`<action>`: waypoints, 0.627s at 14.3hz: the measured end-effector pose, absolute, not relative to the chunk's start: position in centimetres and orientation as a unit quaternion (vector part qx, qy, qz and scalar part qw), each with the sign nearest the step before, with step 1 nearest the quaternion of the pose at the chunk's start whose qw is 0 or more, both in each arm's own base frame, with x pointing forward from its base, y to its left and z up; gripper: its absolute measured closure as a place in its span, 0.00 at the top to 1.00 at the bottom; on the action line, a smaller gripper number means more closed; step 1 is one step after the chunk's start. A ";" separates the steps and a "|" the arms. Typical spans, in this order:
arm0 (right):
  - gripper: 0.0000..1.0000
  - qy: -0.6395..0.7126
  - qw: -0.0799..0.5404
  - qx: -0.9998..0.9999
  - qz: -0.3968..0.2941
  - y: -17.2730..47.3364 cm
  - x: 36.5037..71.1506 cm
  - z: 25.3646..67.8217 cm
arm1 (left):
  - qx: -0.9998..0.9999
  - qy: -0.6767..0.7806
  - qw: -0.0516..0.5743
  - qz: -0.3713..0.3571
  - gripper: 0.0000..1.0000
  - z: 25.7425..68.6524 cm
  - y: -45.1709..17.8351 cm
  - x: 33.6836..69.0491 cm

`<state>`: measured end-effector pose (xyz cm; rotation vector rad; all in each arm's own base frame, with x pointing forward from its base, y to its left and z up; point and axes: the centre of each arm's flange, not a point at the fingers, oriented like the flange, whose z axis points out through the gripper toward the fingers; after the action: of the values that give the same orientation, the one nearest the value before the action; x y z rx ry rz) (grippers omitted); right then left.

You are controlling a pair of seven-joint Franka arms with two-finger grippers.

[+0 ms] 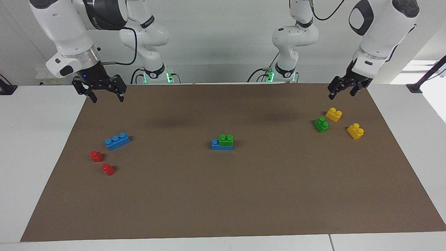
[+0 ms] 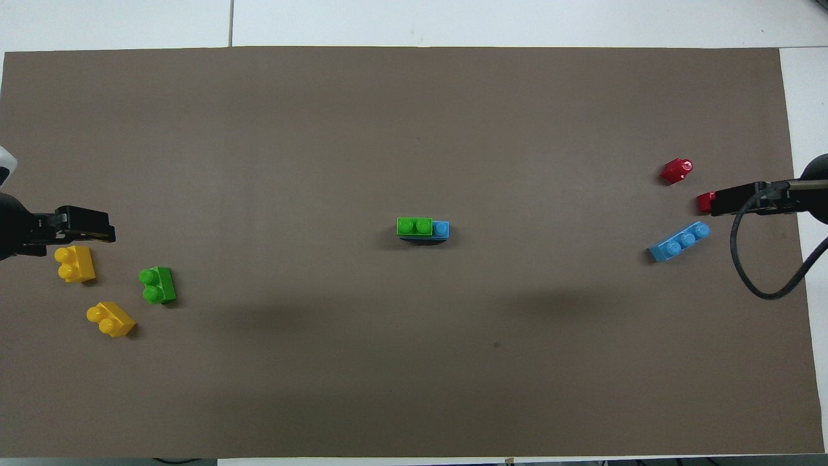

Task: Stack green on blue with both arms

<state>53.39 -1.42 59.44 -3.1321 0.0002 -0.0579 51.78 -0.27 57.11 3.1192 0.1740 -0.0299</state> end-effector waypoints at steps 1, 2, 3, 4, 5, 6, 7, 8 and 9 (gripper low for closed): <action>1.00 0.001 0.004 -1.000 -0.020 -1.5 53.4 59.6 | 0.998 0.055 0.009 -0.016 1.00 57.1 -0.3 52.5; 1.00 0.001 0.004 -1.000 -0.020 -1.5 53.4 59.6 | 0.998 0.054 0.010 -0.025 1.00 56.8 -0.3 53.3; 1.00 0.001 0.004 -1.000 -0.020 -1.5 53.4 59.7 | 0.998 0.052 0.010 -0.034 1.00 56.3 -0.6 54.0; 1.00 0.001 0.005 -1.000 -0.016 -1.5 53.3 59.9 | 0.998 0.049 0.010 -0.040 1.00 55.7 -0.9 54.6; 1.00 0.001 0.005 -1.000 -0.010 -1.5 53.1 60.2 | 0.998 0.046 0.010 -0.048 1.00 55.3 -1.2 54.9; 1.00 0.000 0.005 -1.000 -0.005 -1.4 53.0 60.7 | 0.997 0.044 0.009 -0.059 1.00 55.1 -1.4 54.9; 1.00 0.000 0.005 -1.000 -0.003 -1.4 52.9 61.2 | 0.997 0.043 0.009 -0.069 1.00 55.2 -1.4 54.7; 1.00 0.000 0.005 -1.000 -0.002 -1.4 52.9 61.7 | 0.996 0.044 0.008 -0.075 1.00 55.3 -1.4 54.5; 1.00 0.000 0.005 -1.000 -0.001 -1.3 52.9 62.0 | 0.996 0.044 0.008 -0.078 1.00 55.5 -1.3 54.4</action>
<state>52.88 -1.34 62.03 -3.1324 -0.0005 -0.0039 54.39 -1.26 55.49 3.1124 0.1389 -0.2448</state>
